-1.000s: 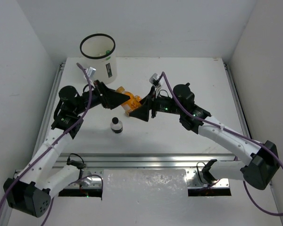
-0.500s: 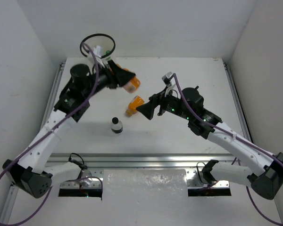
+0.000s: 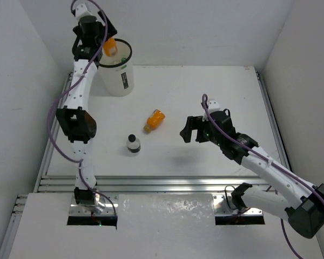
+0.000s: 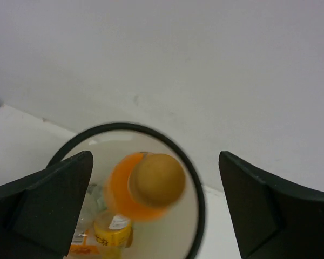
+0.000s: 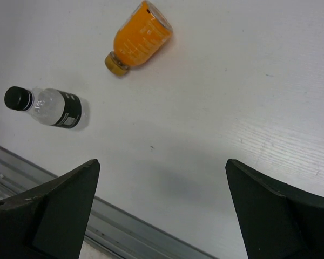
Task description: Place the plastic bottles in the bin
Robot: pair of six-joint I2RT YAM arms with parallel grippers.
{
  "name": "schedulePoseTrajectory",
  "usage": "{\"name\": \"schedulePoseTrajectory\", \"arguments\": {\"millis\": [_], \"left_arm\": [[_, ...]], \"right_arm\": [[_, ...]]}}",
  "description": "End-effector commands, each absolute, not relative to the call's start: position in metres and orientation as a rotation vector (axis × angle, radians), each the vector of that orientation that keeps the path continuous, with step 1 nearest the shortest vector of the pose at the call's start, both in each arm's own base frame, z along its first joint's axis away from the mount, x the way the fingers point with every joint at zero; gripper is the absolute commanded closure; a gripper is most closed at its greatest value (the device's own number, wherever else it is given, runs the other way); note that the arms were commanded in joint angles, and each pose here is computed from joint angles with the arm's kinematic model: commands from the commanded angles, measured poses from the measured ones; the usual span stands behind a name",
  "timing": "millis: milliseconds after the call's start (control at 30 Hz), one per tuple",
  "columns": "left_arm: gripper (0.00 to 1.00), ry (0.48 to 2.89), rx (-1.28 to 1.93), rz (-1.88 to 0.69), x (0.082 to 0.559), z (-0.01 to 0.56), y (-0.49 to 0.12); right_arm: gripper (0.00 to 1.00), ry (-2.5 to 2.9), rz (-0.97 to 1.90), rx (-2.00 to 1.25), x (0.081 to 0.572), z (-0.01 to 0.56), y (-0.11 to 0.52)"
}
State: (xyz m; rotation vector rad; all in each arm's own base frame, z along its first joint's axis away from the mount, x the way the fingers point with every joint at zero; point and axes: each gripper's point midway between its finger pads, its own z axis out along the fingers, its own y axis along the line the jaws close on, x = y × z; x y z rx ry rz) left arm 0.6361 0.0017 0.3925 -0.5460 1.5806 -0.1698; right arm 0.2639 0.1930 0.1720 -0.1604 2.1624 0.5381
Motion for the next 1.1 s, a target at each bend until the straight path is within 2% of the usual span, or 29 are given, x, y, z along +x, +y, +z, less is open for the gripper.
{"name": "schedulePoseTrajectory", "arguments": {"millis": [0,33,100,167,200,233,300,333,367,400,433,467,500,533,567,633,700,867,967,1000,1067], "left_arm": [[0.0,1.593,-0.485,-0.151,0.636,0.398,0.002],[0.0,1.497,-0.492,-0.161,0.622,0.434,0.006],[0.0,1.496,-0.517,-0.135,0.614,0.428,0.011],[0.0,1.441,-0.5,-0.143,0.589,0.469,0.012],[0.0,1.473,-0.506,-0.127,0.576,0.472,0.013],[0.0,1.435,-0.514,-0.13,0.547,0.503,0.013],[0.0,1.488,-0.536,-0.147,0.513,0.502,0.01],[0.0,1.507,-0.528,-0.173,0.475,0.504,0.007],[0.0,1.52,-0.54,-0.202,0.457,0.498,0.004],[0.0,1.421,-0.52,-0.255,0.402,0.532,0.003],[0.0,1.511,-0.542,-0.246,0.394,0.482,0.002],[0.0,1.488,-0.552,-0.277,0.377,0.48,0.0],[0.0,1.425,-0.531,-0.307,0.334,0.493,0.0],[0.0,1.489,-0.54,-0.3,0.328,0.456,-0.001],[0.0,1.445,-0.523,-0.328,0.299,0.462,-0.003],[0.0,1.51,-0.507,-0.321,0.291,0.424,-0.006],[0.0,1.559,-0.47,-0.309,0.28,0.407,-0.009],[0.0,1.719,-0.394,-0.272,0.289,0.351,-0.016],[0.0,1.746,-0.357,-0.308,0.292,0.333,-0.025],[0.0,1.773,-0.35,-0.321,0.294,0.318,-0.028],[0.0,1.778,-0.301,-0.382,0.297,0.311,-0.04]], "right_arm": [[0.01,2.162,0.587,-0.181,0.264,0.171,0.2],[0.01,2.175,0.584,-0.178,0.268,0.166,0.203],[0.01,2.179,0.621,-0.171,0.274,0.164,0.212],[0.01,2.224,0.668,-0.171,0.284,0.155,0.23],[0.01,2.215,0.697,-0.177,0.291,0.156,0.24],[0.01,2.23,0.72,-0.147,0.297,0.154,0.247],[0.01,2.263,0.705,-0.091,0.323,0.143,0.263],[0.01,2.287,0.698,-0.027,0.338,0.134,0.274],[0.01,2.273,0.689,0.01,0.35,0.133,0.279],[0.01,2.283,0.692,0.024,0.356,0.128,0.285],[0.01,2.299,0.69,0.068,0.37,0.121,0.295],[0.01,2.321,0.671,0.093,0.374,0.115,0.298],[0.01,2.334,0.654,0.144,0.38,0.11,0.301],[0.01,2.349,0.636,0.159,0.389,0.102,0.309],[0.01,2.373,0.615,0.175,0.391,0.095,0.311],[0.01,2.385,0.597,0.216,0.402,0.093,0.32],[0.01,2.453,0.544,0.236,0.402,0.065,0.323],[0.02,2.491,0.504,0.222,0.409,0.039,0.343],[0.1,2.497,0.479,0.183,0.412,0.026,0.346],[0.19,2.489,0.472,0.152,0.41,0.023,0.344],[0.25,2.44,0.442,0.06,0.414,0.027,0.341]]}}
